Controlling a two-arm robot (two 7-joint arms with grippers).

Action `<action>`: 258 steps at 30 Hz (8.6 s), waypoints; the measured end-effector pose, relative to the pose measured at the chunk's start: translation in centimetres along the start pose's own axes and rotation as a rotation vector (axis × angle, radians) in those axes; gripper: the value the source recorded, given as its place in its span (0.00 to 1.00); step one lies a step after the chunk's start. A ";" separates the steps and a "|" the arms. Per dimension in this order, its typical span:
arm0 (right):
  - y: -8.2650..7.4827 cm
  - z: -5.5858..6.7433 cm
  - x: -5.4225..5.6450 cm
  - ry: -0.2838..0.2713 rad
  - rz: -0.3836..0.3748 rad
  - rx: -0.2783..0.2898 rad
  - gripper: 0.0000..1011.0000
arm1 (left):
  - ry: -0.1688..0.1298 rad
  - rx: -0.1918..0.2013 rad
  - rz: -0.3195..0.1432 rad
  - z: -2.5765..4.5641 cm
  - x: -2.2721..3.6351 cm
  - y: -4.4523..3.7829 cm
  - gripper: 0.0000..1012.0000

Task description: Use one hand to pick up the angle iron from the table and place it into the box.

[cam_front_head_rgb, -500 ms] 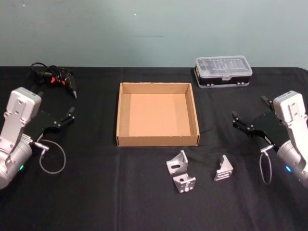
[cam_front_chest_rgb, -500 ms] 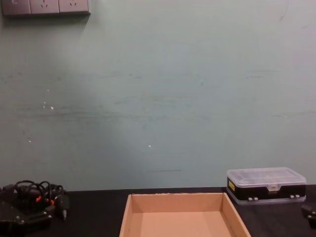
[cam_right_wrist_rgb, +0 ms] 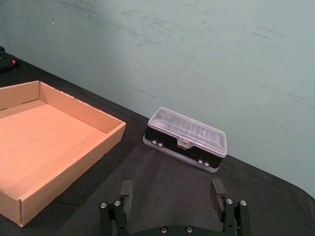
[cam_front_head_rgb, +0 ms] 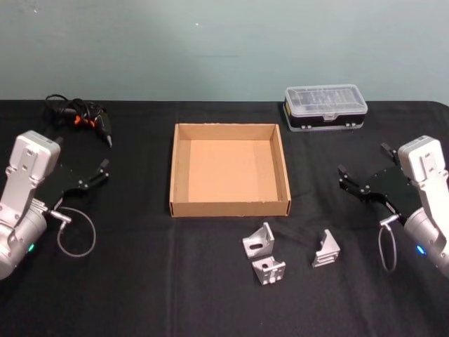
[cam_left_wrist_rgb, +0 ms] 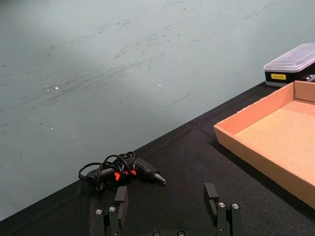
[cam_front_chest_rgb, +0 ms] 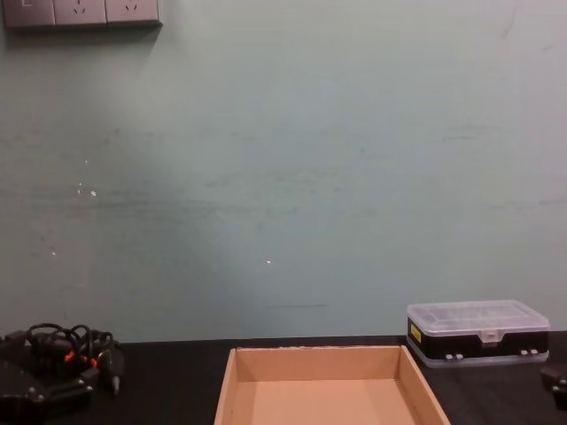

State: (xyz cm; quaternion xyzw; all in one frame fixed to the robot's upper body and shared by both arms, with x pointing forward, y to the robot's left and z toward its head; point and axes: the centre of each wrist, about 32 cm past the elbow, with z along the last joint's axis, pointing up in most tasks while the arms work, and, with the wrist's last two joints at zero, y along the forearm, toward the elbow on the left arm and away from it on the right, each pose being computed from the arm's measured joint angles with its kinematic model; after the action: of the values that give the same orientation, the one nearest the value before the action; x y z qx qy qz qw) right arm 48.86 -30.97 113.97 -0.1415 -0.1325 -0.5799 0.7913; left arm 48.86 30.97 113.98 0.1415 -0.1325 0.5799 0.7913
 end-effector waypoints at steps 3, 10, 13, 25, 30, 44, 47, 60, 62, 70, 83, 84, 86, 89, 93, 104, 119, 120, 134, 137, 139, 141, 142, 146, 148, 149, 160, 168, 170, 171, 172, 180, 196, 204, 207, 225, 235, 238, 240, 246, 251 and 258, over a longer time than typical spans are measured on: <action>0.0 0.0 0.0 0.000 0.000 0.000 0.99 | 0.000 0.000 0.000 0.00 0.00 0.00 1.00; 0.0 0.0 0.0 0.000 0.000 0.000 0.99 | 0.000 0.000 0.000 0.00 0.00 0.00 1.00; 0.0 0.0 0.0 0.000 0.000 0.000 0.99 | 0.000 0.000 0.000 0.00 0.00 0.00 1.00; 0.0 0.0 0.0 0.000 0.000 0.000 0.99 | 0.000 0.000 0.000 0.00 0.00 0.00 1.00; 0.0 0.0 0.0 0.000 0.000 0.000 0.99 | 0.000 0.000 0.000 0.00 0.00 0.00 1.00; 0.0 0.0 0.0 0.000 0.000 0.000 0.99 | 0.000 0.000 0.000 0.00 0.00 0.00 1.00; 0.0 0.0 0.0 0.000 0.000 0.002 0.99 | 0.000 0.000 0.000 0.00 0.00 0.00 1.00; -1.9 2.8 -0.7 0.070 0.093 0.058 0.99 | 0.000 0.000 0.000 0.00 0.00 0.00 1.00; -2.5 3.2 -0.6 0.080 0.110 0.055 0.99 | 0.000 0.000 0.000 0.00 0.00 0.00 1.00; -5.6 4.2 0.6 0.164 0.292 -0.004 0.99 | 0.000 0.000 0.000 0.00 0.00 0.00 1.00; -6.4 4.1 2.0 0.157 0.558 -0.148 0.99 | 0.000 0.000 0.000 0.00 0.00 0.00 1.00; -6.4 4.1 2.0 0.157 0.561 -0.159 0.99 | 0.000 0.000 0.000 0.00 0.00 0.00 1.00; -6.3 4.1 1.9 0.154 0.567 -0.191 0.99 | 0.000 0.000 0.000 0.00 0.00 0.00 1.00; -6.3 4.1 1.6 0.152 0.555 -0.223 0.99 | 0.000 0.000 0.000 0.00 0.00 0.00 1.00; -6.3 4.2 1.4 0.153 0.526 -0.245 0.99 | 0.000 0.000 0.000 0.00 0.00 0.00 1.00; -6.2 4.2 0.5 0.154 0.458 -0.287 0.99 | 0.000 0.000 0.000 0.00 0.00 0.00 1.00; -5.6 3.7 0.0 0.185 0.442 -0.301 0.99 | 0.000 0.000 0.000 0.00 0.00 0.00 1.00; -5.5 3.7 0.0 0.187 0.443 -0.302 0.99 | 0.000 0.000 0.000 0.00 0.00 0.00 1.00; -4.9 3.9 -1.0 0.207 0.432 -0.341 0.99 | 0.000 0.000 0.000 0.00 0.00 0.00 1.00; -4.8 3.9 -1.1 0.207 0.428 -0.343 0.99 | 0.000 0.000 0.000 0.00 0.00 0.00 1.00; -4.7 4.0 -1.2 0.205 0.424 -0.345 0.99 | 0.000 0.000 0.000 0.00 0.00 0.00 1.00; -4.7 4.0 -1.3 0.204 0.421 -0.345 0.99 | 0.000 0.000 0.000 0.00 0.00 0.00 1.00; -4.7 4.0 -1.3 0.204 0.420 -0.344 0.99 | 0.000 0.000 0.000 0.00 0.00 0.00 1.00; -4.7 4.0 -1.3 0.203 0.420 -0.345 0.99 | 0.000 0.000 0.000 0.00 0.00 0.00 1.00; -4.7 4.0 -1.3 0.203 0.419 -0.345 0.99 | 0.000 0.000 0.000 0.00 0.00 0.00 1.00; -4.7 4.0 -1.3 0.203 0.419 -0.345 0.99 | 0.000 0.000 0.000 0.00 0.00 0.00 1.00; -4.7 3.9 -1.3 0.204 0.420 -0.346 0.81 | 0.000 0.000 0.000 0.00 0.00 0.00 1.00; -4.7 3.9 -1.3 0.204 0.421 -0.345 0.60 | 0.000 0.000 0.000 0.00 0.00 0.00 1.00; -4.7 3.9 -1.3 0.204 0.422 -0.345 0.58 | 0.000 0.000 0.000 0.00 0.00 0.00 1.00; -4.7 3.9 -1.3 0.204 0.422 -0.345 0.57 | 0.000 0.000 0.000 0.00 0.00 0.00 1.00; -4.7 3.9 -1.3 0.204 0.422 -0.345 0.56 | 0.000 0.000 0.000 0.00 0.00 0.00 1.00; -4.7 4.0 -1.3 0.204 0.422 -0.344 0.56 | 0.000 0.000 0.000 0.00 0.00 0.00 1.00; -3.5 7.2 -1.1 0.150 0.401 -0.185 0.56 | 0.000 0.000 0.000 0.00 0.00 0.00 1.00; 1.9 10.0 -0.2 0.117 0.448 -0.144 0.56 | 0.000 0.000 0.000 0.00 0.00 0.00 1.00; 4.5 11.0 0.2 0.109 0.465 -0.141 0.56 | 0.000 0.000 0.000 0.00 0.00 0.00 1.00; 15.3 12.4 -1.7 0.125 0.545 -0.239 0.56 | 0.000 0.000 0.000 0.00 0.00 0.00 1.00; 17.4 11.7 -3.0 0.118 0.539 -0.297 0.56 | 0.000 0.000 0.000 0.00 0.00 0.00 1.00; 17.7 11.5 -3.0 0.117 0.536 -0.313 0.56 | 0.000 0.000 0.000 0.00 0.00 0.00 1.00; 17.9 11.3 -3.0 0.116 0.536 -0.324 0.56 | 0.000 0.000 0.000 0.00 0.00 0.00 1.00; 18.3 11.1 -3.0 0.102 0.539 -0.337 0.56 | 0.000 0.000 0.000 0.00 0.00 0.00 1.00; 18.5 10.9 -3.0 0.095 0.543 -0.345 0.56 | 0.000 0.000 0.000 0.00 0.00 0.00 1.00; 18.4 11.0 -3.0 0.096 0.542 -0.343 0.56 | 0.000 0.000 0.000 0.00 0.00 0.00 1.00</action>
State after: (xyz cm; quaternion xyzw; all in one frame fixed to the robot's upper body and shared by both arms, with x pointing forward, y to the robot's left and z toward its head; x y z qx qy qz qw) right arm 65.08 -18.90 121.70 -0.2753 0.0472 -0.3678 0.8869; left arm 48.86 30.97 113.98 0.1414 -0.1325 0.5799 0.7913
